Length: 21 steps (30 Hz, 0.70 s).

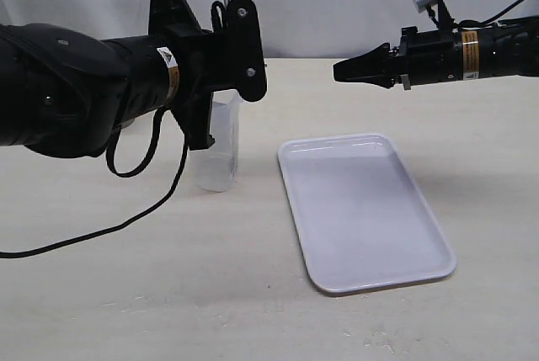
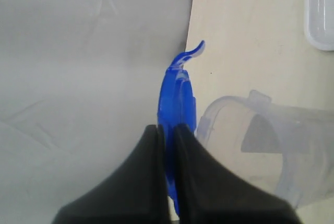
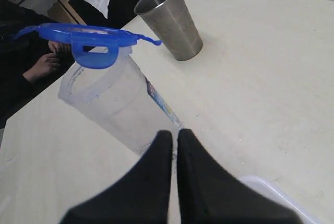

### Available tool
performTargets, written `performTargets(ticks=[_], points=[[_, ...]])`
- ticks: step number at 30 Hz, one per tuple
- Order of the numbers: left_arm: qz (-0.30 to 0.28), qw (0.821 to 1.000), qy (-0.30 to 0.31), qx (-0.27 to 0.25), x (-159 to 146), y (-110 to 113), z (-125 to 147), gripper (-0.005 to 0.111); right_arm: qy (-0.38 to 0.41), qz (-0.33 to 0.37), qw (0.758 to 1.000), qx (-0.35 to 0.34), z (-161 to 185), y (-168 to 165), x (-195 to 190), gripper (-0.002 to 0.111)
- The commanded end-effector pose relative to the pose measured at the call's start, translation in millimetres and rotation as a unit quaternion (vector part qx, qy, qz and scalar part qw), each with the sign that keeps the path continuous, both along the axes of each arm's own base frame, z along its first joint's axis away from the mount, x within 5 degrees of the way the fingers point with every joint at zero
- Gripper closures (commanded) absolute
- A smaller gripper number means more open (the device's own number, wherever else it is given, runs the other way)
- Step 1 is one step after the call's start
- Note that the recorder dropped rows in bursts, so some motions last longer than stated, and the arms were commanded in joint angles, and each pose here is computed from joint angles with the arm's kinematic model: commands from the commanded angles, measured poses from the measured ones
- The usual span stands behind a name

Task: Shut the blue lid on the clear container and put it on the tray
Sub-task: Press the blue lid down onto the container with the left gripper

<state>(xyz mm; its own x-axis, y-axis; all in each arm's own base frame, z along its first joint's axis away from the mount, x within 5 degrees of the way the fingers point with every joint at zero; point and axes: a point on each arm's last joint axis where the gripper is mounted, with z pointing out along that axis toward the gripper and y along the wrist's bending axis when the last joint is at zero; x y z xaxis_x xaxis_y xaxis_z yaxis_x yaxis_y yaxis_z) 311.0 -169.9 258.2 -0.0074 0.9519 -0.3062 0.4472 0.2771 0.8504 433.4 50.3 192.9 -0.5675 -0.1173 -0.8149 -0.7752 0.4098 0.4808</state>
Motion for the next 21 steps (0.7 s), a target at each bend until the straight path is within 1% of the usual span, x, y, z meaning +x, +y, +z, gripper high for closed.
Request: performTargets(ticks=[1, 4, 7, 11, 17, 21], points=[[0.005, 1.000, 0.015, -0.009, -1.7, -0.5, -2.4, 0.107, -0.009, 0.004, 1.000, -0.001, 3.8, 0.0, -1.8, 0.104], [0.010, 0.999, 0.035, -0.011, -3.3, 0.1, -5.6, 0.107, -0.009, 0.004, 1.000, -0.001, 3.8, 0.0, -1.8, 0.104], [0.000, 0.999, 0.049, -0.008, -4.8, -1.3, -7.9, 0.107, -0.009, 0.004, 1.000, -0.001, 3.8, 0.0, -1.8, 0.104], [-0.014, 0.998, 0.055, -0.011, -5.8, -3.9, -8.7, 0.107, -0.009, 0.004, 1.000, -0.001, 3.8, 0.0, -1.8, 0.104], [-0.011, 0.998, 0.064, -0.015, -6.5, -3.7, -9.9, 0.107, -0.009, 0.004, 1.000, -0.001, 3.8, 0.0, -1.8, 0.104], [-0.010, 0.996, 0.082, -0.012, -8.3, -3.2, -12.8, 0.107, -0.009, 0.004, 1.000, -0.001, 3.8, 0.0, -1.8, 0.104]])
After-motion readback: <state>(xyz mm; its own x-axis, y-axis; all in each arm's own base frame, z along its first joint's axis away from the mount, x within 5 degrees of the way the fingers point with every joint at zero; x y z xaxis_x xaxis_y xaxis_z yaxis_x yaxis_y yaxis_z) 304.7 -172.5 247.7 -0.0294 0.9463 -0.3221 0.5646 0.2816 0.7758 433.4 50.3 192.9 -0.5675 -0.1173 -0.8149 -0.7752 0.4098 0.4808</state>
